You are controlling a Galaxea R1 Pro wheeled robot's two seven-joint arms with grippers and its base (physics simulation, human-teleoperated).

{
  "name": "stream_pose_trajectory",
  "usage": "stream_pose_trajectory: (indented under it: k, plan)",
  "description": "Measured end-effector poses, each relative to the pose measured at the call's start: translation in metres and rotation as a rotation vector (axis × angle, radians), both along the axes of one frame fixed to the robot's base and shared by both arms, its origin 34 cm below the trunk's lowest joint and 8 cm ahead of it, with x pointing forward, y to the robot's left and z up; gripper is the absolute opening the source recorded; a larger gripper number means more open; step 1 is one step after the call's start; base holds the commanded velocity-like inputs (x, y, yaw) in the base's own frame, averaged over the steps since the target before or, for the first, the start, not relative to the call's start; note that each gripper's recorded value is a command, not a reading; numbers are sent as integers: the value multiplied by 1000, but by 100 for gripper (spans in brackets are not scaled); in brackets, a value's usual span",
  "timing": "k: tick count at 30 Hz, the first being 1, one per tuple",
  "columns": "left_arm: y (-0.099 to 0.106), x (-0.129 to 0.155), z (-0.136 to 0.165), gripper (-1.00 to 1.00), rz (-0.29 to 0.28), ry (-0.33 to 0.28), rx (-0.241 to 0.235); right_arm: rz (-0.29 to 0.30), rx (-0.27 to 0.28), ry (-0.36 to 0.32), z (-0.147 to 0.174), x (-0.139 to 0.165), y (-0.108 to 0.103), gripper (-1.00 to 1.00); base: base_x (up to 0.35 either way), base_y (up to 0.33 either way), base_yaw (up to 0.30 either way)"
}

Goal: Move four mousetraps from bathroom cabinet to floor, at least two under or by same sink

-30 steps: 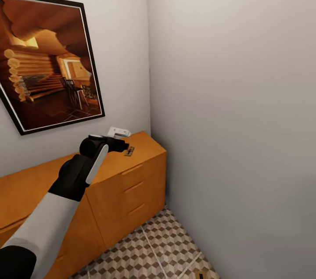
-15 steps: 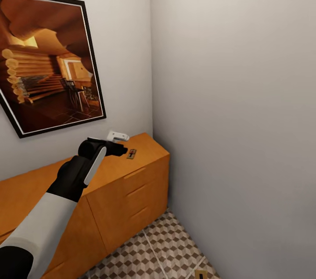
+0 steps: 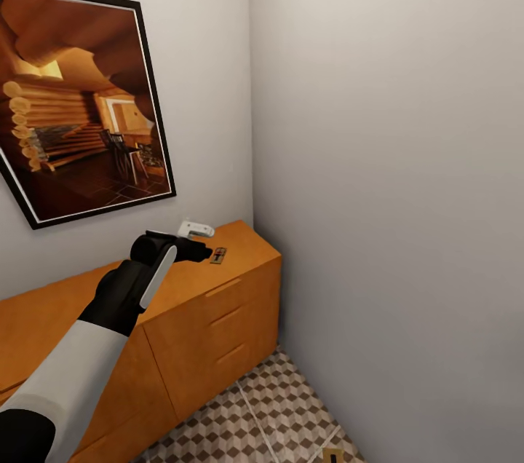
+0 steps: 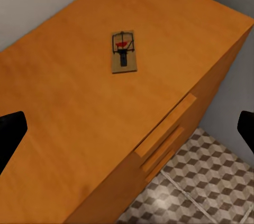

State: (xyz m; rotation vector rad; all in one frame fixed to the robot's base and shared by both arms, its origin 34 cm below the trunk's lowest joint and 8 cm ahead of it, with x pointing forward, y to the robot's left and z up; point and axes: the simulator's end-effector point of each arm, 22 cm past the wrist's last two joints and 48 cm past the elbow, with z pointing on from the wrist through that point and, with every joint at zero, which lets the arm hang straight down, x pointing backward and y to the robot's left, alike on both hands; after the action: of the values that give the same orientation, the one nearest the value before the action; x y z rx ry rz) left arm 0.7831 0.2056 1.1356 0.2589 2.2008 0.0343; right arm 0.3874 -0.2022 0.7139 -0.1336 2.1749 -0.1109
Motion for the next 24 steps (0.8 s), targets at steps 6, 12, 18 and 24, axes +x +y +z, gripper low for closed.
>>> stream_pose_trajectory:
  k: [6,12,18,24]
  plan:
    - [0,0,-1,100,0,2,0,0,0,2,0,0,0,-100,0,0,0]
    - [-1,0,1,100,-2,-2,-2,0,-1,2,0,0,0,-100,0,0,0]
    - [-2,0,0,100,-3,0,-3,0,-1,3,0,0,0,-100,1,0,0]
    - [-3,-1,0,100,-4,2,-4,0,-1,2,0,-1,0,-100,101,-55,0]
